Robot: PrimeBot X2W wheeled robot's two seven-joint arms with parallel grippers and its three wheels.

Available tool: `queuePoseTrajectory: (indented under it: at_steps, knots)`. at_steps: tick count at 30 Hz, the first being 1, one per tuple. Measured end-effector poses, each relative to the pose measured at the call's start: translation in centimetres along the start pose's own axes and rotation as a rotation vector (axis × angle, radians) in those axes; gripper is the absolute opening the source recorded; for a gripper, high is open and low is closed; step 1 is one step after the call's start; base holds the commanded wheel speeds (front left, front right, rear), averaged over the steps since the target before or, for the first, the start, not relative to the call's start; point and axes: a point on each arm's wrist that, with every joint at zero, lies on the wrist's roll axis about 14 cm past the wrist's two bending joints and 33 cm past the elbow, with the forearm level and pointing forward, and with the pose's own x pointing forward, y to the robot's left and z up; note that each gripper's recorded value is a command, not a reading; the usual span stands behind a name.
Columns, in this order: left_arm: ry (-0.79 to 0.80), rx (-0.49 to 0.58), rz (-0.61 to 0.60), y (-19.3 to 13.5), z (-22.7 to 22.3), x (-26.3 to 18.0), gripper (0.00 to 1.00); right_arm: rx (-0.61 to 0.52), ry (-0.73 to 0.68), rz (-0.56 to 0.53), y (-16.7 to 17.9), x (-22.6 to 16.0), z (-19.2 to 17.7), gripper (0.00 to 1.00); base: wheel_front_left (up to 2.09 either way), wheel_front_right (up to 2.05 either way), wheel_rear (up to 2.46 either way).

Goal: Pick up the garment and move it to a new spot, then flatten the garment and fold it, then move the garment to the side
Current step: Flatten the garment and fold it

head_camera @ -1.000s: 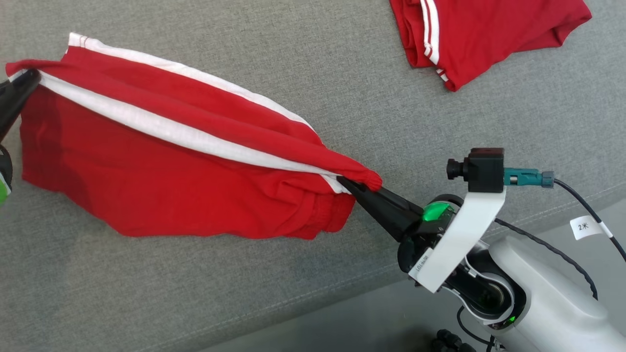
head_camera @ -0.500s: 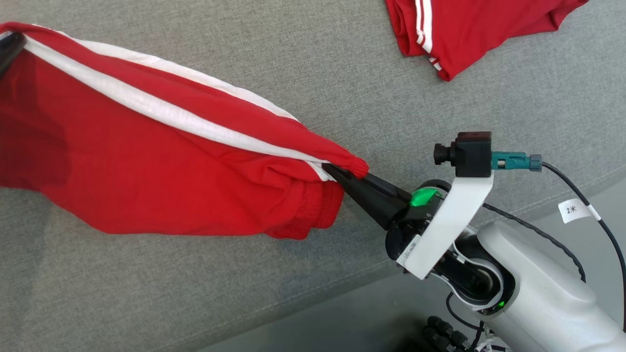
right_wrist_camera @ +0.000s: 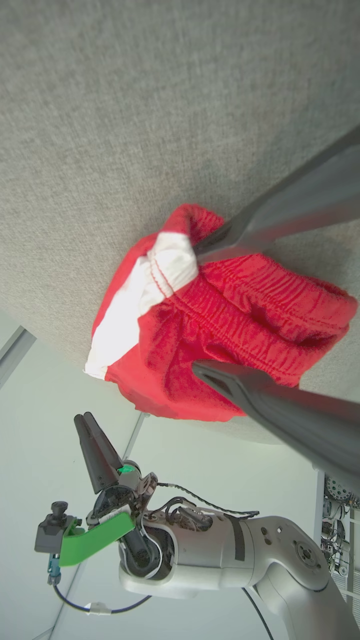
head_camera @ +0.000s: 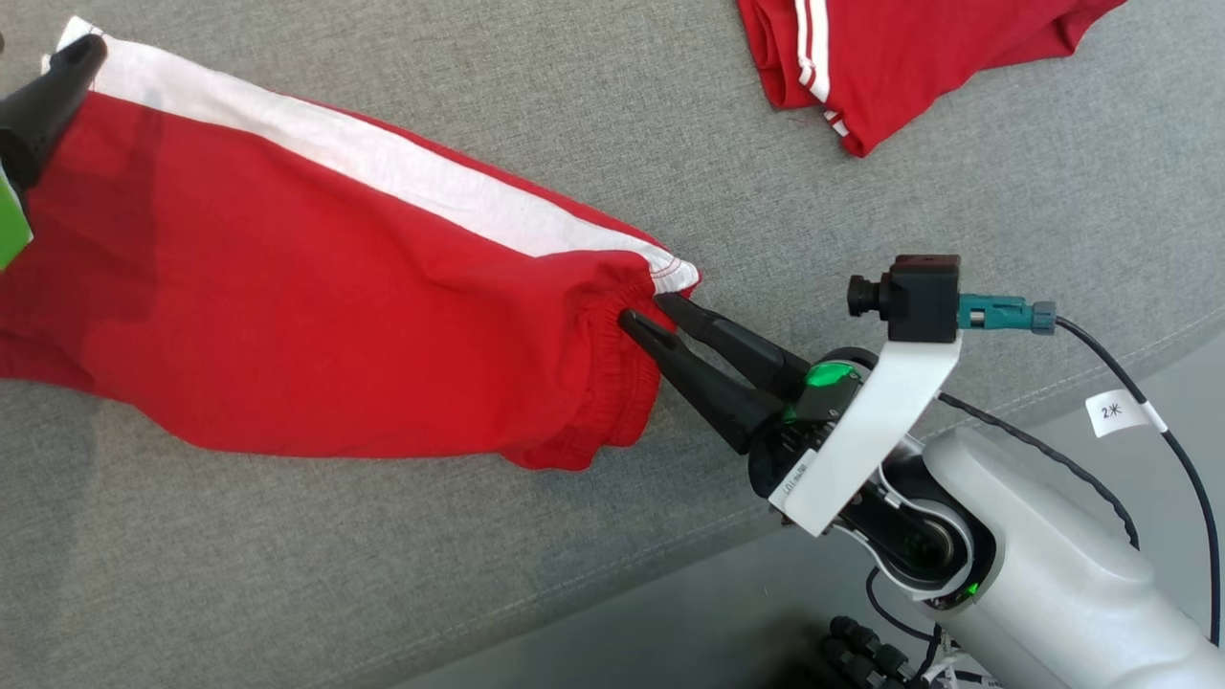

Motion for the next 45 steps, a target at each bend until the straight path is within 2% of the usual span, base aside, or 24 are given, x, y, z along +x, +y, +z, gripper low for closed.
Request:
queuePoseTrajectory:
  at_steps: [11, 15, 17, 19, 21, 27, 31, 34, 36, 39, 45]
  knots:
    - [0.009, -0.003, 0.039, -0.1, -0.3, 0.0, 1.00, -0.018, -0.011, -0.018, -0.2, -1.0, 0.1, 1.00, 0.00, 0.00, 0.00]
    - [-0.048, 0.000, 0.041, -0.6, 0.7, -0.8, 1.00, -0.039, -0.024, -0.024, -0.2, -1.9, 0.5, 1.00, 0.00, 0.00, 0.00]
    - [-0.099, 0.036, 0.060, -0.7, 1.4, -1.5, 1.00, -0.058, -0.037, -0.035, -0.4, -2.6, 0.7, 1.00, 0.00, 0.00, 0.00]
    - [-0.161, 0.069, 0.073, -0.9, 2.3, -2.5, 1.00, -0.123, -0.071, -0.062, -1.1, -3.5, 1.6, 1.00, 0.00, 0.00, 0.00]
    - [-0.221, 0.058, 0.073, -1.3, 2.9, -3.6, 1.00, -0.205, -0.123, -0.097, -2.0, -4.6, 3.1, 1.00, 0.00, 0.00, 0.00]
    - [-0.351, 0.090, 0.137, -1.4, 2.2, -7.0, 1.00, -0.512, -0.291, -0.233, -3.7, -8.1, 7.8, 1.00, 0.00, 0.00, 0.00]
    - [-0.391, 0.083, 0.182, -1.7, -0.4, -9.0, 1.00, -0.607, -0.317, -0.312, -4.1, -9.7, 8.4, 1.00, 0.00, 0.00, 0.00]
    - [-0.414, 0.013, 0.194, -2.5, -3.0, -10.2, 1.00, -0.625, -0.337, -0.361, -4.3, -10.8, 8.5, 1.00, 0.00, 0.00, 0.00]
    - [-0.424, -0.022, 0.204, -2.9, -4.8, -11.1, 1.00, -0.642, -0.319, -0.361, -4.2, -11.3, 7.7, 1.00, 0.00, 0.00, 0.00]
    - [-0.448, -0.079, 0.239, -3.1, -7.0, -12.6, 1.00, -0.739, -0.279, -0.340, -3.7, -11.8, 6.6, 1.00, 0.00, 0.00, 0.00]
    - [-0.502, -0.069, 0.330, -3.4, -10.7, -16.6, 1.00, -0.881, -0.294, -0.289, -1.5, -12.1, 6.4, 1.00, 0.00, 0.00, 0.00]
